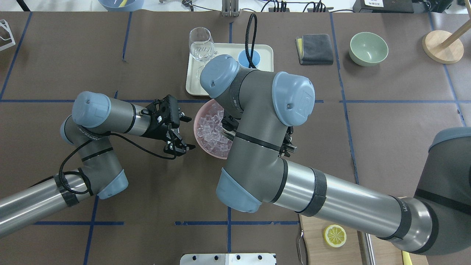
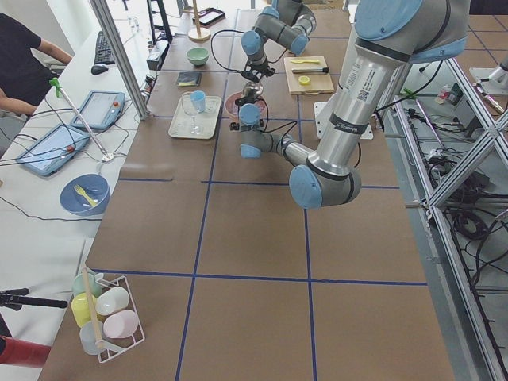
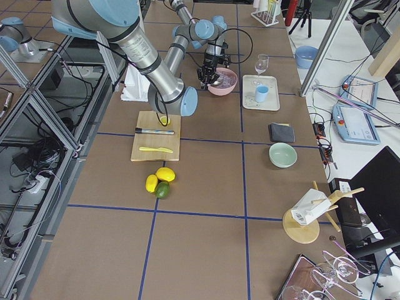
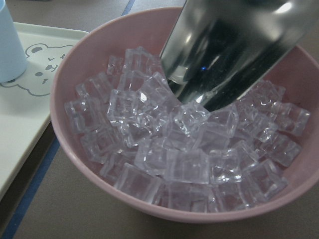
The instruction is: Put ice in cup with scoop
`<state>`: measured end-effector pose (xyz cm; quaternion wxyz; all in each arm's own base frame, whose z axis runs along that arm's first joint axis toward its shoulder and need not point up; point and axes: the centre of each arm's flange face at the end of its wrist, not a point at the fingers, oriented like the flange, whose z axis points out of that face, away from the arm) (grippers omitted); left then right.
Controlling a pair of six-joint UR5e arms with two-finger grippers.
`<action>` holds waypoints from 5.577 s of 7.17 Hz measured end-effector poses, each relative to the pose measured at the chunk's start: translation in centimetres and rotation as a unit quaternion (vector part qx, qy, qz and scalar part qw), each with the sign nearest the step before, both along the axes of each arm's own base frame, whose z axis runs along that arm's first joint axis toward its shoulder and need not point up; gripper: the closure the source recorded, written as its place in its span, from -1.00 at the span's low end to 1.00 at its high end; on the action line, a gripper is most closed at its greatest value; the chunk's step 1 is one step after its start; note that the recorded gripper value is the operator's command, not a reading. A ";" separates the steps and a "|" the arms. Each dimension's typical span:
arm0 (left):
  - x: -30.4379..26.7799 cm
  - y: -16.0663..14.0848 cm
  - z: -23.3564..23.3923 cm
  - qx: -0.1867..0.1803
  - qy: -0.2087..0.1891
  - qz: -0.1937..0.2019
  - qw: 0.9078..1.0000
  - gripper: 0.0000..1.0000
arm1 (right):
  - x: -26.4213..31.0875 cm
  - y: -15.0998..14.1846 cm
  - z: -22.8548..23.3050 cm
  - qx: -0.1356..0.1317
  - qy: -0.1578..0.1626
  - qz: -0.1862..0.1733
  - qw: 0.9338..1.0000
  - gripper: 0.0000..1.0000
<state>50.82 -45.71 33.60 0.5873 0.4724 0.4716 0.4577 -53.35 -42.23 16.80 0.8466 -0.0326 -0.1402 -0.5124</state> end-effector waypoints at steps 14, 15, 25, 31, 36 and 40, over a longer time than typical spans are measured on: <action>-0.6 0.4 0.8 0.008 0.012 0.001 1.000 -1.00 | -0.8 -1.3 -1.7 0.026 0.083 -0.076 0.993 1.00; -0.6 0.5 0.9 0.008 0.012 0.001 1.000 -1.00 | -1.2 -1.2 -1.6 0.031 0.088 -0.082 0.992 1.00; -0.8 0.6 0.5 0.014 0.020 0.000 1.000 -1.00 | -5.3 -2.0 1.7 0.041 0.001 -0.069 0.997 1.00; -1.1 0.5 0.2 0.016 0.023 -0.001 1.000 -1.00 | -5.8 -1.6 3.6 0.028 -0.045 -0.040 0.998 1.00; -1.2 0.4 0.2 0.017 0.023 -0.001 1.000 -1.00 | -2.5 -2.3 3.5 0.012 -0.112 -0.016 0.993 1.00; -1.7 0.3 0.8 0.017 0.025 -0.004 1.000 -1.00 | 4.3 -5.6 3.0 -0.018 -0.088 0.041 0.995 1.00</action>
